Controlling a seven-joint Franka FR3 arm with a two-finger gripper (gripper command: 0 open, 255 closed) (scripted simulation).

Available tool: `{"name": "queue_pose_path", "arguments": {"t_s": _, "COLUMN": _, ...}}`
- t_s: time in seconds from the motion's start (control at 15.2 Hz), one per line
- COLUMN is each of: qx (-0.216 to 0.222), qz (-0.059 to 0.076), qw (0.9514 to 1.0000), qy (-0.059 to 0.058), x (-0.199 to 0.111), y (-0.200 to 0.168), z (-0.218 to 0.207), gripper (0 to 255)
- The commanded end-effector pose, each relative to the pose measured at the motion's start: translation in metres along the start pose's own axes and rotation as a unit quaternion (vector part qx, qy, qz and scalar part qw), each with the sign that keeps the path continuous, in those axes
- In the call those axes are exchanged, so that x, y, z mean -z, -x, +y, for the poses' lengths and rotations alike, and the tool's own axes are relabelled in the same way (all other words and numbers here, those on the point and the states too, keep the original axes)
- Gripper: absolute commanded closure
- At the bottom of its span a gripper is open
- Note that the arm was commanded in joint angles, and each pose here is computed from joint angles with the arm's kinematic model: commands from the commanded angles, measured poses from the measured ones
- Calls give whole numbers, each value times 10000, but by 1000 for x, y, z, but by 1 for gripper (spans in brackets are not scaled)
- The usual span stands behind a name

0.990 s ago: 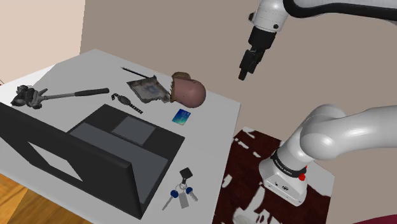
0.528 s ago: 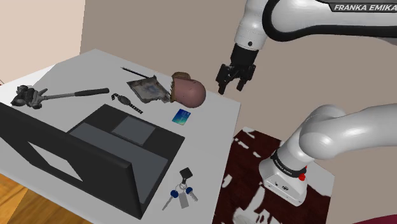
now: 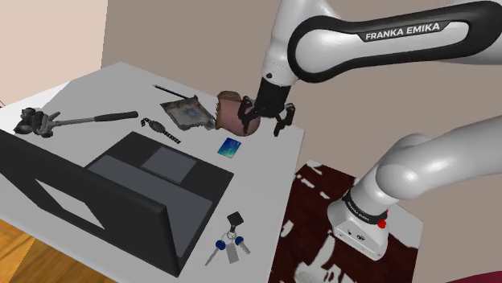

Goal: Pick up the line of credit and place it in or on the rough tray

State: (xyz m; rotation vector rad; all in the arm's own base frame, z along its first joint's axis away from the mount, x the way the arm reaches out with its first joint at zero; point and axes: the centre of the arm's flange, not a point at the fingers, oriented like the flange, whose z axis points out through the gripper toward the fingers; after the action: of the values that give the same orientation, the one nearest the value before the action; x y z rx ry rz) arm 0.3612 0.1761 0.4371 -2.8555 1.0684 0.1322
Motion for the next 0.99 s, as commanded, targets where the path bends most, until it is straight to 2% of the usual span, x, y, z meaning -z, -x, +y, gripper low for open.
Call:
{"name": "queue_pose_path", "arguments": {"t_s": 0.0, "qx": -597, "qz": -19, "qw": 9982, "qy": -50, "x": -17, "y": 2, "z": -19, "gripper": 0}}
{"name": "queue_pose_path", "arguments": {"t_s": 0.2, "qx": -1415, "qz": -40, "qw": 9899, "qy": -110, "x": -39, "y": -4, "z": -49, "gripper": 0}}
{"name": "queue_pose_path", "arguments": {"t_s": 0.4, "qx": -2223, "qz": -61, "qw": 9748, "qy": -169, "x": -62, "y": -14, "z": -78, "gripper": 0}}
{"name": "queue_pose_path", "arguments": {"t_s": 0.46, "qx": -2327, "qz": -64, "qw": 9724, "qy": -176, "x": -65, "y": -16, "z": -82, "gripper": 0}}
{"name": "queue_pose_path", "arguments": {"t_s": 0.92, "qx": -2327, "qz": -64, "qw": 9724, "qy": -176, "x": -105, "y": -15, "z": -83, "gripper": 0}}
